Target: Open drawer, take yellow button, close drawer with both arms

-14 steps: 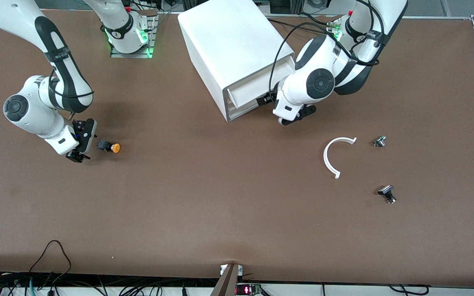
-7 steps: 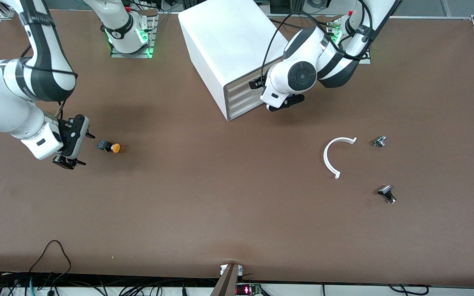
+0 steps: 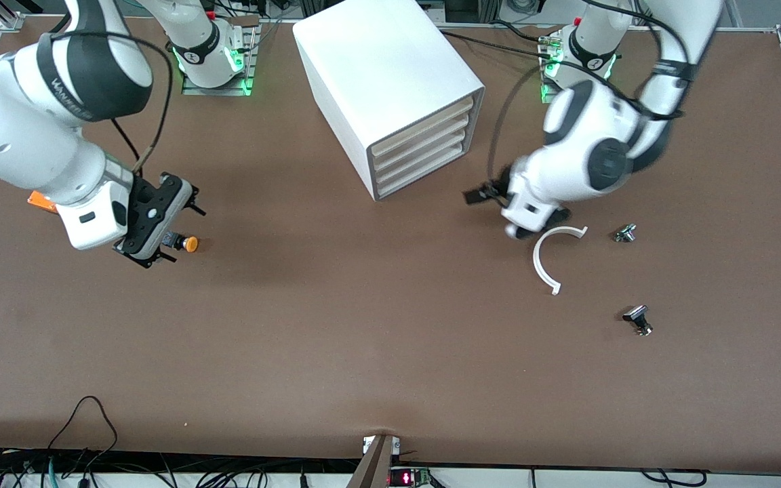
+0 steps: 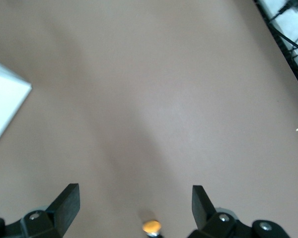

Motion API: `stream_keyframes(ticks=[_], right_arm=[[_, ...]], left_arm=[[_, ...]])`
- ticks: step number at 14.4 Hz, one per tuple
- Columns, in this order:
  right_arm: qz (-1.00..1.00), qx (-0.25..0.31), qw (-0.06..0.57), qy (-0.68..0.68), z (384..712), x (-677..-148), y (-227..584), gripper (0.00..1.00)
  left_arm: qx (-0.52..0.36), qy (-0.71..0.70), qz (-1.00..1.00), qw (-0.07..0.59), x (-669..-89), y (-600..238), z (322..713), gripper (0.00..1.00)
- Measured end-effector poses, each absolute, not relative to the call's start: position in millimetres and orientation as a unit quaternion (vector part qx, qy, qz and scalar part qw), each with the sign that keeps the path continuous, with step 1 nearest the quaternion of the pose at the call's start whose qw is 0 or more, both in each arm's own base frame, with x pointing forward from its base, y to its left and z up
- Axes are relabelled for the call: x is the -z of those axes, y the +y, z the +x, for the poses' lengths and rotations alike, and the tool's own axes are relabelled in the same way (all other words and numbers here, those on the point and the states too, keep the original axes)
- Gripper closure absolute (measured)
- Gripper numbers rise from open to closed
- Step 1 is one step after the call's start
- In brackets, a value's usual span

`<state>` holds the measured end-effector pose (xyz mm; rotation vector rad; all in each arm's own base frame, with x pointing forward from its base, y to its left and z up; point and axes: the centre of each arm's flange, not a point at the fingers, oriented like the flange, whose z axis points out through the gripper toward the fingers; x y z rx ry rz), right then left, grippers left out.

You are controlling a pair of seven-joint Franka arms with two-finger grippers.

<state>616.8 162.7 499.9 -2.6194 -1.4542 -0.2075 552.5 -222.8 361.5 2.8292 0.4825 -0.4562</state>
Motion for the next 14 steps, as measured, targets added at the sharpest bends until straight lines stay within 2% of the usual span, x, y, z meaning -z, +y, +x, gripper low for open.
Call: stream_keyframes(ticks=[4,8,11,14], right_arm=[[-0.943,0.053,0.081,-0.319,614.4,-501.2,167.3,0.0],[-0.989,-0.032,0.072,-0.125,599.7,-475.8,162.9,0.0],[-0.997,-0.062,0.005,-0.048,601.1,-457.6,116.5,0.0],[-0.995,-0.044,-0.085,-0.032,611.5,-461.3,56.3,0.0]], left_arm=[[0.106,0.045,0.993,0.037,-424.3,-135.7,583.3,0.0],[0.037,-0.04,0.998,-0.011,-523.1,-73.2,581.0,0.0],[0.006,-0.035,0.999,-0.02,-576.4,-19.7,553.6,0.0],[-0.001,-0.013,1.0,-0.02,-599.1,1.9,516.4,0.0]])
